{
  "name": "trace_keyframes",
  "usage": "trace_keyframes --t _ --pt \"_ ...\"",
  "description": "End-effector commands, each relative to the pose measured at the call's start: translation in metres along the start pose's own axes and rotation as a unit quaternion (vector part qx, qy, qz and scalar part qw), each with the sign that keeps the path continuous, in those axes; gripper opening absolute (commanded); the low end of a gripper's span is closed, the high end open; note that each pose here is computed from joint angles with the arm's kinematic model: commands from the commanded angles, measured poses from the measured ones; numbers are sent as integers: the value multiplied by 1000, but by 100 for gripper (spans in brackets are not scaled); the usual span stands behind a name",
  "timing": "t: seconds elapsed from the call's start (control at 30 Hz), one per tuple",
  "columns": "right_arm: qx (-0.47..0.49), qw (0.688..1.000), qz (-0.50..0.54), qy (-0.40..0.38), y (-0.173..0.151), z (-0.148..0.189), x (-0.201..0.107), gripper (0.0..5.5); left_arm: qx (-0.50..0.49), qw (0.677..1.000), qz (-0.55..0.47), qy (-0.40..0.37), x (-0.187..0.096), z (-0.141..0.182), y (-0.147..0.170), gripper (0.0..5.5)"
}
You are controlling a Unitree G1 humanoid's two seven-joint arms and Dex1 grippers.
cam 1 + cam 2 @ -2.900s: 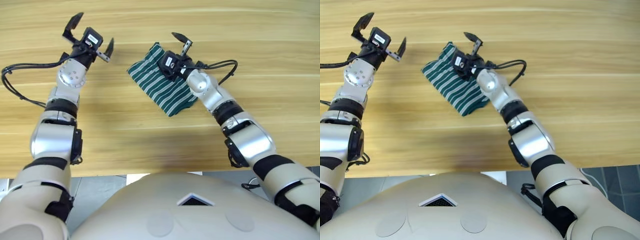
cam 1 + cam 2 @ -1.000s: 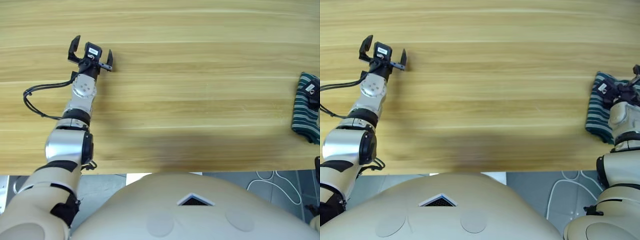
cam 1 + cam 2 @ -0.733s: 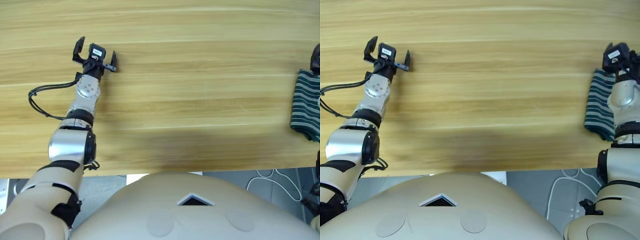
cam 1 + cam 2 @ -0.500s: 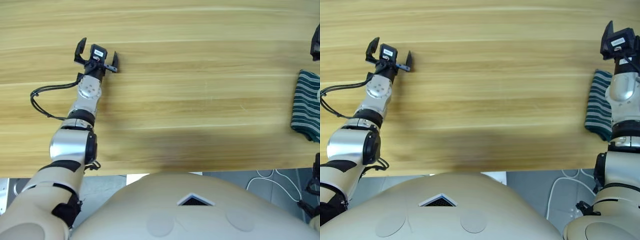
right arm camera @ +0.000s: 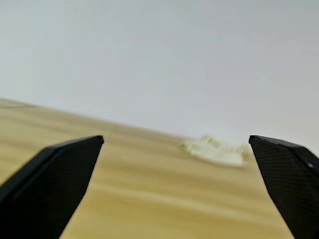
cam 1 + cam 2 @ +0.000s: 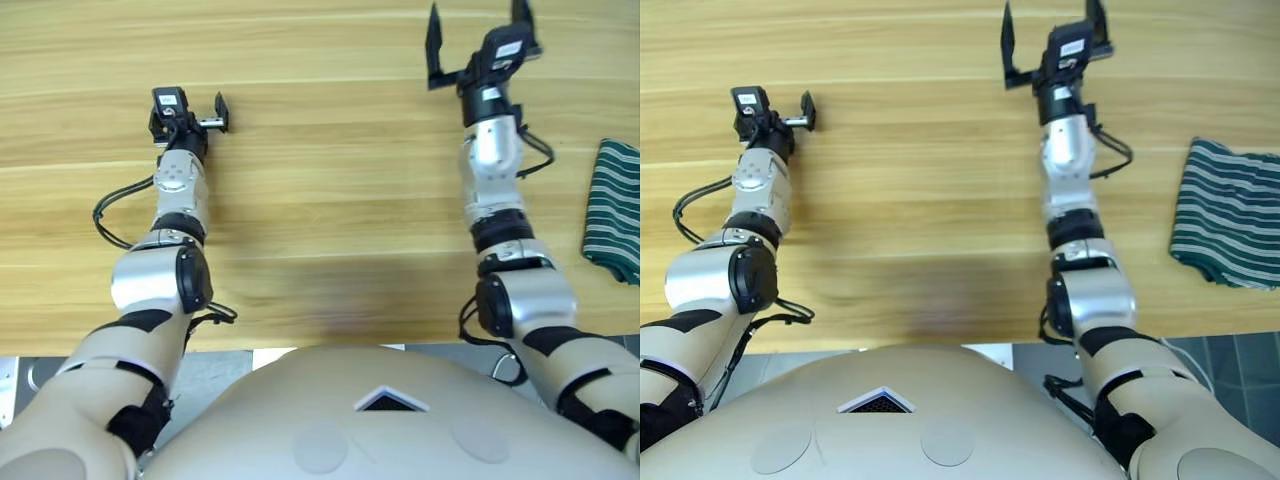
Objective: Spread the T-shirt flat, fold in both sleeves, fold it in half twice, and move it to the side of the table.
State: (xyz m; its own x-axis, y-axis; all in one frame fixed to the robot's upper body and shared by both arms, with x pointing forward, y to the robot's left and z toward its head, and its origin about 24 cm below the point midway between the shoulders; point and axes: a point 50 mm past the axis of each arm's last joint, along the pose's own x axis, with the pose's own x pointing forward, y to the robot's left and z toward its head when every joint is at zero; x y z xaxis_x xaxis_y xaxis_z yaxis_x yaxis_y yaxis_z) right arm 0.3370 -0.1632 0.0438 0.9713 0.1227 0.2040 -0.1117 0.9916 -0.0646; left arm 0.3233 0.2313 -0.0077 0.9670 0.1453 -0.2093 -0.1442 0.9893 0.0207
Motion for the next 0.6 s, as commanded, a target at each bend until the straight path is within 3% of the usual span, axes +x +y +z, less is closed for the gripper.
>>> trace_keyframes --t 0.03,0.37,0.6 --pt "78 992 -31 89 -9 -32 -14 540 25 999 4 22 -2 -8 -7 538" --pt "33 985 -52 164 -14 -46 -18 540 191 980 59 14 -4 -8 5 538" --pt "27 982 -64 174 -19 -46 -18 540 152 986 60 24 -2 -7 5 538"
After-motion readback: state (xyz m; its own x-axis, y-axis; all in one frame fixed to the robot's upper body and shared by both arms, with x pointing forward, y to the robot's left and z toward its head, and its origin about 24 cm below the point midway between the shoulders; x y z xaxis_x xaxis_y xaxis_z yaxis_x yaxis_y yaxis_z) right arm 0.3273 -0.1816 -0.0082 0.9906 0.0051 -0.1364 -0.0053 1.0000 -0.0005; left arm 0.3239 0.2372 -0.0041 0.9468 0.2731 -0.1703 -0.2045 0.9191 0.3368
